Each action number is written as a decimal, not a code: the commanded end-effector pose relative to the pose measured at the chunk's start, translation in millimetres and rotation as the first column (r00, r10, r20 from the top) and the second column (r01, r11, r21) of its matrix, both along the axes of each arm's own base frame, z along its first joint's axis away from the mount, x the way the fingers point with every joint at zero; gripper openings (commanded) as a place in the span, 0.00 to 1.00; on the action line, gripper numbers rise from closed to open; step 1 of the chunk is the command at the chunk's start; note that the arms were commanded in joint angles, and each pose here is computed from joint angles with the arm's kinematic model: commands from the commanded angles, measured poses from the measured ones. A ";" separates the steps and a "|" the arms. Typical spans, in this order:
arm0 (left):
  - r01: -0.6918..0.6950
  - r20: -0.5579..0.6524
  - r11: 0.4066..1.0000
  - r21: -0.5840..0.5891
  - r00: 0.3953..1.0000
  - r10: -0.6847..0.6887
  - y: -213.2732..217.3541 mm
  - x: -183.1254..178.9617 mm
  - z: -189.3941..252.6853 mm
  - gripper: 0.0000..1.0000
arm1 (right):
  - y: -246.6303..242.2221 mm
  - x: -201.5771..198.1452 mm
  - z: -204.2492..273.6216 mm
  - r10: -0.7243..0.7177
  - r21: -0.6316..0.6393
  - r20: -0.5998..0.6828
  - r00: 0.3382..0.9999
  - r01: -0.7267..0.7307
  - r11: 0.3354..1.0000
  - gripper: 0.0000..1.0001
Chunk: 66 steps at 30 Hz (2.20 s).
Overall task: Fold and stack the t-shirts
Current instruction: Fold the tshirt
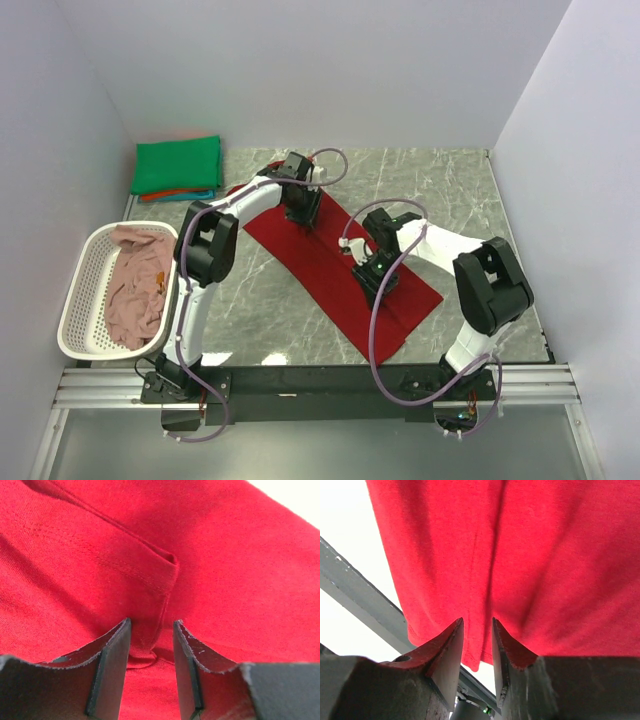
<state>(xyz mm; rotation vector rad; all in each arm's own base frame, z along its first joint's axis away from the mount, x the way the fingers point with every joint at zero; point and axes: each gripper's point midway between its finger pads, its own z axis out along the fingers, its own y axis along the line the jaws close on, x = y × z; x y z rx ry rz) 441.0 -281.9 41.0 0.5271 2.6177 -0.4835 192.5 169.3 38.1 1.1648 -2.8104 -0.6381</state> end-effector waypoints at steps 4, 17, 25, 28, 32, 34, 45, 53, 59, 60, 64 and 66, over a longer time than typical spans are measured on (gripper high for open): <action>-0.011 0.034 1.000 0.009 0.999 0.011 -3.5 11.2 5.1 0.44 | 6.1 -13.2 -7.5 0.032 -0.004 -0.043 0.999 -0.032 0.999 0.37; -0.002 0.011 1.000 -0.002 1.000 0.002 -7.7 12.3 -2.1 0.36 | -4.6 -22.4 -24.8 0.041 -0.101 -0.087 0.995 -0.050 0.994 0.38; 0.004 0.011 1.000 -0.020 1.000 -0.004 -10.8 11.8 1.7 0.04 | -4.8 -24.7 -21.1 0.046 -0.097 -0.091 0.995 -0.055 0.994 0.28; 0.004 0.018 1.000 -0.024 1.000 -0.004 -12.0 14.0 5.2 0.01 | -7.8 -26.0 -21.3 0.053 -0.108 -0.094 0.994 -0.064 0.992 0.24; 0.001 0.041 1.000 -0.025 0.999 0.000 -11.4 18.2 10.7 0.01 | -11.8 -32.0 -22.2 0.064 -0.115 -0.107 0.992 -0.076 0.990 0.19; -0.002 0.052 0.999 -0.040 0.999 0.004 -12.1 20.4 16.9 0.01 | -11.9 -33.4 -20.3 0.066 -0.110 -0.107 0.992 -0.077 0.991 0.12; -0.009 0.115 0.994 -0.106 0.993 0.022 -18.6 29.7 50.6 0.00 | -4.6 -26.0 0.5 0.066 -0.070 -0.071 0.995 -0.070 0.995 0.00; -0.020 0.142 0.992 -0.122 0.989 0.038 -16.3 35.1 63.4 0.00 | -5.7 -29.3 4.3 0.072 -0.064 -0.074 0.995 -0.077 0.995 0.00; -0.033 0.165 0.988 -0.154 0.985 0.059 -15.3 40.1 76.4 0.01 | -7.4 -31.1 13.7 0.081 -0.057 -0.066 0.995 -0.085 0.995 0.00; -0.039 0.168 0.987 -0.156 0.984 0.065 -14.0 41.7 77.7 0.00 | -8.2 -30.5 14.4 0.079 -0.059 -0.066 0.995 -0.083 0.995 0.00; -0.047 0.187 0.983 -0.178 0.979 0.080 -13.7 46.8 85.6 0.01 | -11.6 -29.0 19.1 0.075 -0.058 -0.073 0.995 -0.079 0.995 0.00; -0.055 0.189 0.982 -0.181 0.978 0.090 -12.9 49.6 86.7 0.01 | -11.7 -28.1 21.3 0.073 -0.052 -0.077 0.994 -0.077 0.996 0.00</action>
